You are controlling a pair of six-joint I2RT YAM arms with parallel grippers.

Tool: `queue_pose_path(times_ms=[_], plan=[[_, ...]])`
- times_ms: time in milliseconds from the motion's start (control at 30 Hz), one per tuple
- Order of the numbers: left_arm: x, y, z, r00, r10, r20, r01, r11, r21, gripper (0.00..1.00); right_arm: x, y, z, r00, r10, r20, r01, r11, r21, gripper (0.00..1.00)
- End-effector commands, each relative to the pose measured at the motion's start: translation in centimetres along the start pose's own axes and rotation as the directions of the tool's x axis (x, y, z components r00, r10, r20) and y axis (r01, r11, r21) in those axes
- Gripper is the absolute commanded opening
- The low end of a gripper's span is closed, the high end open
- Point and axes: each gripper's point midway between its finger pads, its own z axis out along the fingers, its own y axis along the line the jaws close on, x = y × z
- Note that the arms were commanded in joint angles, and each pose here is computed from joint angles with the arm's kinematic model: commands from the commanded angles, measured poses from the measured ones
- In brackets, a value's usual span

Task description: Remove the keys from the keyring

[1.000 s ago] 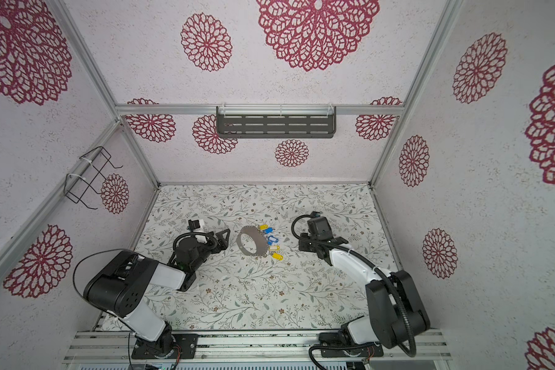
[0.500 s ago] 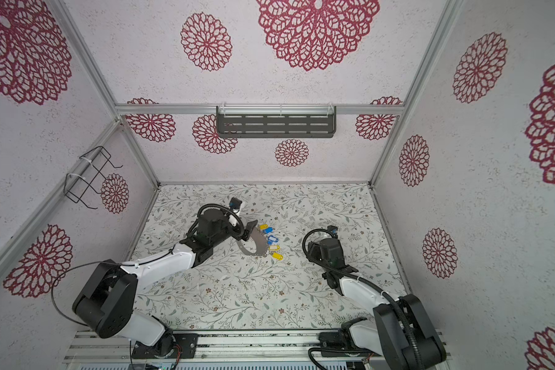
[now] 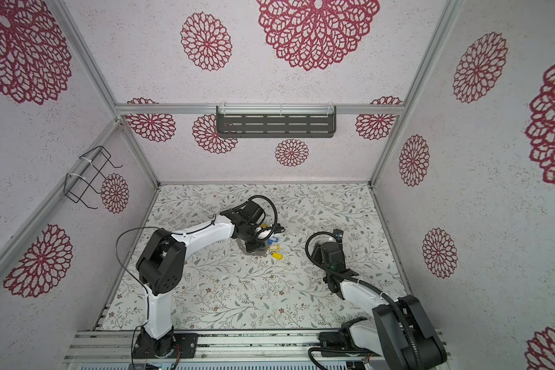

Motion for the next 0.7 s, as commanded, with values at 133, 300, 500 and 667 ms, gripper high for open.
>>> queue_pose_path(times_ms=[133,300,500,667], plan=[[1.4,-2.0,1.3,0.989,0.122,-0.083,-0.116,0.991,0.065,0.33,-0.4,0.5,1.1,1.0,0.002,-0.02,-0.001,1.0,0.01,0.63],[0.5,-1.4,1.8,0.988,0.152,-0.04,-0.151,0.988,0.012,0.28,0.0,0.8,1.5,0.999,-0.003,-0.05,0.004,1.0,0.007,0.63],[-1.0,-0.4,1.6,0.985,0.17,-0.01,-0.17,0.985,-0.02,0.26,0.2,0.8,1.5,0.999,-0.003,-0.053,0.003,1.0,0.001,0.63],[-2.2,0.3,1.0,0.985,0.17,0.008,-0.17,0.985,-0.031,0.24,0.2,1.0,1.5,0.998,-0.001,-0.057,0.0,1.0,-0.006,0.63]])
